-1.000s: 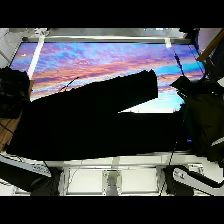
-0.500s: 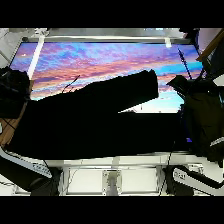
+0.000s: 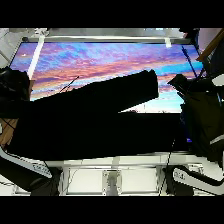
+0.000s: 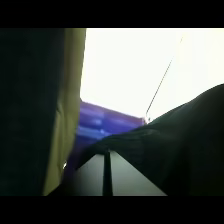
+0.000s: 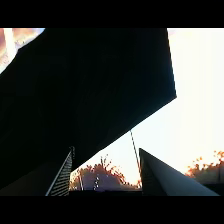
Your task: Fold the clothes and pants, and hang the long-sleeved shirts on hangers.
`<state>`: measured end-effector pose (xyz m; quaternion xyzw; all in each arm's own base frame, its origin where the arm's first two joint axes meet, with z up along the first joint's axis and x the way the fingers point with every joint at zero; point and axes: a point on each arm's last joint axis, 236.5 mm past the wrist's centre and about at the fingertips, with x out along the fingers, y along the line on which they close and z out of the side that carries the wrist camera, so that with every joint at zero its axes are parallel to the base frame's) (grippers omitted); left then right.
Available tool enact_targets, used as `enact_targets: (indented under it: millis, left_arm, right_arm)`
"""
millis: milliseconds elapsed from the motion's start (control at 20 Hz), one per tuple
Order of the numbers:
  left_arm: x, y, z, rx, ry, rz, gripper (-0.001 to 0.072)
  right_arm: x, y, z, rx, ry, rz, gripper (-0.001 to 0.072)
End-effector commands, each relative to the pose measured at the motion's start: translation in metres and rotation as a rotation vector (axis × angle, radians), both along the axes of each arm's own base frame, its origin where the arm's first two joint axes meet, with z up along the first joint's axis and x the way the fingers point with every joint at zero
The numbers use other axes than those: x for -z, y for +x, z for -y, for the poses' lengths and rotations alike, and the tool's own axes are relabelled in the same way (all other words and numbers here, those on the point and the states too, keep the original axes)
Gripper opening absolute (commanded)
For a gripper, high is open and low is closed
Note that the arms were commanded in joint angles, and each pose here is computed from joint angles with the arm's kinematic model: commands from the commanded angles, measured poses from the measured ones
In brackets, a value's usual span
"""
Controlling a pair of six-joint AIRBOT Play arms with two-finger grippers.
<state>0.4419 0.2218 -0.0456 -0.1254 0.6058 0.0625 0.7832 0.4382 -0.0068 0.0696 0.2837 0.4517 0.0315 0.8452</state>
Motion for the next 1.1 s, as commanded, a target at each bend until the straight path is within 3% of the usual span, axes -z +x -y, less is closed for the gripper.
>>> enact_targets:
  millis: [0,300,600,1050]
  left_arm:
    - [-0.036,0.027,-0.019,-0.096,0.057,0.127,0.002]
    - [-0.074,0.039,-0.026,-0.12,0.088,0.202,0.002]
    - [-0.074,0.039,-0.02,-0.202,0.048,0.194,0.002]
    - [-0.07,0.032,-0.013,-0.195,0.031,0.154,0.0019]
  right_arm:
    - [0.034,0.011,0.004,0.019,0.022,-0.061,0.0444]
    - [0.1,0.06,0.011,0.024,0.082,-0.166,0.0445]
    - [0.167,0.065,0.006,-0.005,0.137,-0.297,0.0444]
    - [0.174,0.078,-0.018,-0.055,0.161,-0.258,0.0442]
